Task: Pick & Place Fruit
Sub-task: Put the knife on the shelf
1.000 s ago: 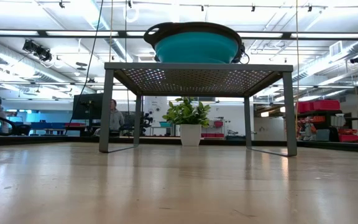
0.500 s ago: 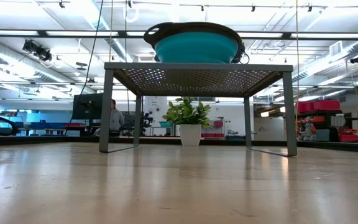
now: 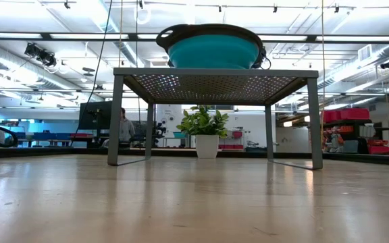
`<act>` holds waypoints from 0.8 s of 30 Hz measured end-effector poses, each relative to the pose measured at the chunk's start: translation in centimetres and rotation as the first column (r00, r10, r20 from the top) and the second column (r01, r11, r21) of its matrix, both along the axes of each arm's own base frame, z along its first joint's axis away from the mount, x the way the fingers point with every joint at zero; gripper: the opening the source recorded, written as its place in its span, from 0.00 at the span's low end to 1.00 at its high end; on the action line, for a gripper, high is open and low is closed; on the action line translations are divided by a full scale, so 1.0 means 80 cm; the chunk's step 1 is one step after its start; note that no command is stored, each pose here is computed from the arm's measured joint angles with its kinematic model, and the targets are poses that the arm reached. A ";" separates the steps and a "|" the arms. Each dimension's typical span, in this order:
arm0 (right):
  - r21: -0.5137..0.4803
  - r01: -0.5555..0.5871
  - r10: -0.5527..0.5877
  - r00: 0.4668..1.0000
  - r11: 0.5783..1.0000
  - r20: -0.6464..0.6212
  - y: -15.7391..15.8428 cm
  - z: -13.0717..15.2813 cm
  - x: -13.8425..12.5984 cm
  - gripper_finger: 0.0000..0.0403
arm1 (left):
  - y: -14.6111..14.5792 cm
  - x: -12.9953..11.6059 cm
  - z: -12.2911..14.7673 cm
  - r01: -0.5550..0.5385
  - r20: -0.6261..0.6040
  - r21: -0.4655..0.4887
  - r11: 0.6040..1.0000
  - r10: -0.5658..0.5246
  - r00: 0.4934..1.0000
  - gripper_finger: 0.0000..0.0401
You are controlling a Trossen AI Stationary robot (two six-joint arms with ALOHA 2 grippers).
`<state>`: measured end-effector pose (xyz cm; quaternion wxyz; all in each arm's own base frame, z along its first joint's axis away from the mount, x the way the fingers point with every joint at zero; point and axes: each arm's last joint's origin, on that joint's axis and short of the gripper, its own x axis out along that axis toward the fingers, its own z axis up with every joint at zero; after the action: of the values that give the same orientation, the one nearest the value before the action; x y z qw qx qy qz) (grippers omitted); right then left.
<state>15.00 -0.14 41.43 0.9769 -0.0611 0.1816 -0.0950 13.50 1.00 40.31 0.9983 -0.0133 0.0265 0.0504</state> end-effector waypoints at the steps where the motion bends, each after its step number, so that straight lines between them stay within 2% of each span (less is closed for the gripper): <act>1: -0.002 0.012 -0.012 1.000 1.000 0.011 -0.003 0.002 -0.005 0.15 | 0.000 0.000 0.000 0.000 0.000 0.000 1.000 0.000 1.000 0.01; 11: -0.002 0.075 -0.075 0.993 0.997 0.088 -0.013 0.013 -0.038 0.15 | 0.000 0.000 0.000 -0.004 0.000 0.000 1.000 0.004 1.000 0.01; 21: 0.000 0.080 -0.080 0.996 0.997 0.047 -0.013 0.008 -0.045 0.15 | 0.000 0.000 0.000 -0.009 0.001 -0.008 1.000 0.009 1.000 0.01; 24: 0.037 0.091 -0.093 0.994 0.995 0.050 -0.013 0.008 -0.046 0.15 | 0.000 0.000 0.000 -0.009 0.001 -0.017 1.000 0.009 1.000 0.01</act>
<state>11.34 -1.21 42.03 0.9767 -0.0330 0.1604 -0.1383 13.50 1.03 40.30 0.9979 -0.0221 0.0262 0.0548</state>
